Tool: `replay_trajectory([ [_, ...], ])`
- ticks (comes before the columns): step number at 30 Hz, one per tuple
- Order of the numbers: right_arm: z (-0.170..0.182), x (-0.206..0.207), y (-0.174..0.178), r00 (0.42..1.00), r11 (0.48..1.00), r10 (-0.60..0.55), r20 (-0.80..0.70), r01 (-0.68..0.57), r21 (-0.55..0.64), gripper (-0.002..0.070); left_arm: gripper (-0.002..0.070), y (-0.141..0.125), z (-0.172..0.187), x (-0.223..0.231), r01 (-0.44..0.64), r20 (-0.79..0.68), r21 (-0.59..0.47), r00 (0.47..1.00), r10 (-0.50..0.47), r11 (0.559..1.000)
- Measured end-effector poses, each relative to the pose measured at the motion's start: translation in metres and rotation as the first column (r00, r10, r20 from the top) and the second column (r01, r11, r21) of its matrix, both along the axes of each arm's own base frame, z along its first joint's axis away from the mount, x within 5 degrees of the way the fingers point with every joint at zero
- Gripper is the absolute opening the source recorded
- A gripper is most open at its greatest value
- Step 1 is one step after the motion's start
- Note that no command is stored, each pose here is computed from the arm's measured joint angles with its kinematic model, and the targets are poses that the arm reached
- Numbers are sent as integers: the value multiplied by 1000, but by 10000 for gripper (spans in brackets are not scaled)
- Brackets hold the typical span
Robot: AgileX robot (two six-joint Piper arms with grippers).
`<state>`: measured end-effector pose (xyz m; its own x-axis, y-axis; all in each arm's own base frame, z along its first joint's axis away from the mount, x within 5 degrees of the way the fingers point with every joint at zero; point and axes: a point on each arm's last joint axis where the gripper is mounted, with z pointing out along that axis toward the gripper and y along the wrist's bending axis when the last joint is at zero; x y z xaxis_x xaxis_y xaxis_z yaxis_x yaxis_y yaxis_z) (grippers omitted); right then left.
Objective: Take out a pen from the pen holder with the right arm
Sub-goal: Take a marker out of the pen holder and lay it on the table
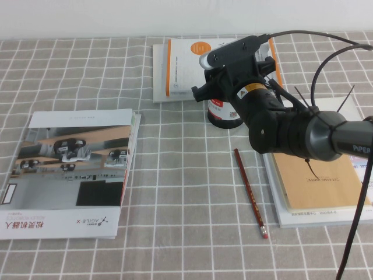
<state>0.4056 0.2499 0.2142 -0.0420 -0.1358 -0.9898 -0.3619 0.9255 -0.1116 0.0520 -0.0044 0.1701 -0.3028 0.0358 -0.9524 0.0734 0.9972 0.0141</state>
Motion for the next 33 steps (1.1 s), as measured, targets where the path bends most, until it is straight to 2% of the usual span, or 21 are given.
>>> replay_trajectory([
  [9,0,0,0,1000,1000,2,-4,-2,-1,281,-3,0,0,0,0,0,0,1000,0,1000],
  [18,0,0,0,1000,1000,2,-5,-2,-2,213,-3,0,0,0,0,0,0,1000,0,1000],
  [29,3,-2,0,1000,1000,14,-25,-14,-5,211,-3,0,0,0,0,0,0,1000,0,1000],
  [33,14,-4,-1,1000,1000,19,-16,-18,7,269,-3,0,0,0,0,0,0,1000,0,1000],
])
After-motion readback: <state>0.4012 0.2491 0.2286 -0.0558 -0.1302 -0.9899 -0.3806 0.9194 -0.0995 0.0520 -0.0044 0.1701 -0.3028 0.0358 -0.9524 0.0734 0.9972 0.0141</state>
